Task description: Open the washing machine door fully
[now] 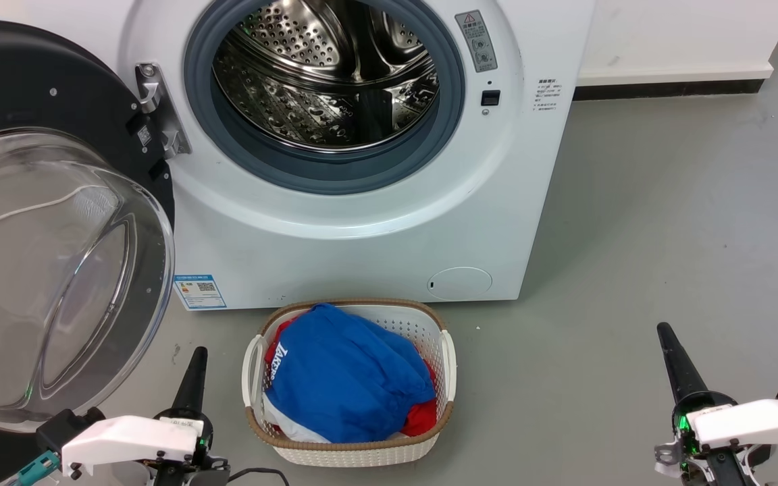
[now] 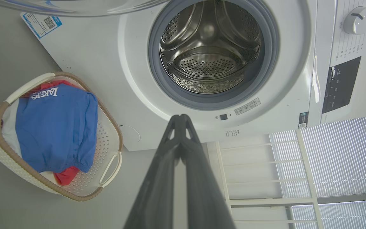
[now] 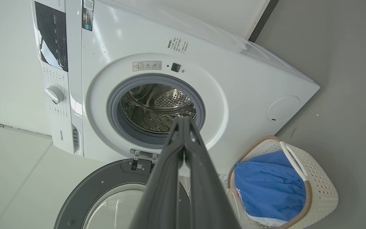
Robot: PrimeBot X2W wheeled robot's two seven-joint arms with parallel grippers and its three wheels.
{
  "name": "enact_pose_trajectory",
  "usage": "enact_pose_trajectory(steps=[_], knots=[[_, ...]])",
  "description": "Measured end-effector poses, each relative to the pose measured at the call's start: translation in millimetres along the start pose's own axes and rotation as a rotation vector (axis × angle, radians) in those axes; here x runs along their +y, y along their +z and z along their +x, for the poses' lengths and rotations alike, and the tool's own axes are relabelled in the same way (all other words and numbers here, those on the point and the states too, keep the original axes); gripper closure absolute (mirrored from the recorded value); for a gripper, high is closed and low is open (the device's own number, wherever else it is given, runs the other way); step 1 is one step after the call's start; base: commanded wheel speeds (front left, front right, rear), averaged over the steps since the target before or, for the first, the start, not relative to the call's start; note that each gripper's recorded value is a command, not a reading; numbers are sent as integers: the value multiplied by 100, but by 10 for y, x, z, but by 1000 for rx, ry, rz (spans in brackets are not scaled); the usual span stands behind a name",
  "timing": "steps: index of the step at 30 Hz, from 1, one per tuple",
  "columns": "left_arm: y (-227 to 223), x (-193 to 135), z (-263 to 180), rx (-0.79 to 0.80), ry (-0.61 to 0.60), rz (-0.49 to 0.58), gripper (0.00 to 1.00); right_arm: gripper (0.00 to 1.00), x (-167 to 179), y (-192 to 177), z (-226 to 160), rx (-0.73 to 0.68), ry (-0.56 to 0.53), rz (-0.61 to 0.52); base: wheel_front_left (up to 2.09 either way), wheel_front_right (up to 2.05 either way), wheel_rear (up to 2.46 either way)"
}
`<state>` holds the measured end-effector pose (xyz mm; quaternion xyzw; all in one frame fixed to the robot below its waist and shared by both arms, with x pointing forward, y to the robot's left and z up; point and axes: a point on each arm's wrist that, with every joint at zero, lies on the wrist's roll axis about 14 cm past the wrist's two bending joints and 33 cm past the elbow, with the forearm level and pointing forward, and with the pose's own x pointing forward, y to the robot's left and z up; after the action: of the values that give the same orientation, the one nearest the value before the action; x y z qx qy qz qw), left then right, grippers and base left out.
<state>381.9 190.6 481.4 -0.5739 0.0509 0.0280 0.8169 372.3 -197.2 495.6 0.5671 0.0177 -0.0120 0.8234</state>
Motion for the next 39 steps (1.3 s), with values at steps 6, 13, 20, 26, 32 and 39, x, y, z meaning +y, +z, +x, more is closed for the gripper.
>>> enact_pose_trajectory(steps=[6, 13, 20, 26, 32, 39], knots=[[26, -22, 4, -3, -12, -51, 100, 100, 7, 10, 21, -1, 2, 55, 0, 0, 0], [55, -66, 20, -9, -31, -110, 100, 100, 5, 19, 36, -3, 3, 116, 0, 0, 0], [64, -92, 21, -11, -45, -169, 100, 100, 38, 33, 72, -5, 14, 173, 0, 0, 0], [84, -107, 20, -15, -56, -213, 100, 100, 48, 43, 90, -6, 18, 219, 0, 0, 0], [114, -126, 22, -21, -67, -255, 100, 100, 44, 46, 99, -6, 19, 262, 0, 0, 0], [139, -160, 29, -24, -85, -300, 100, 100, 51, 52, 115, -6, 23, 314, 0, 0, 0]])
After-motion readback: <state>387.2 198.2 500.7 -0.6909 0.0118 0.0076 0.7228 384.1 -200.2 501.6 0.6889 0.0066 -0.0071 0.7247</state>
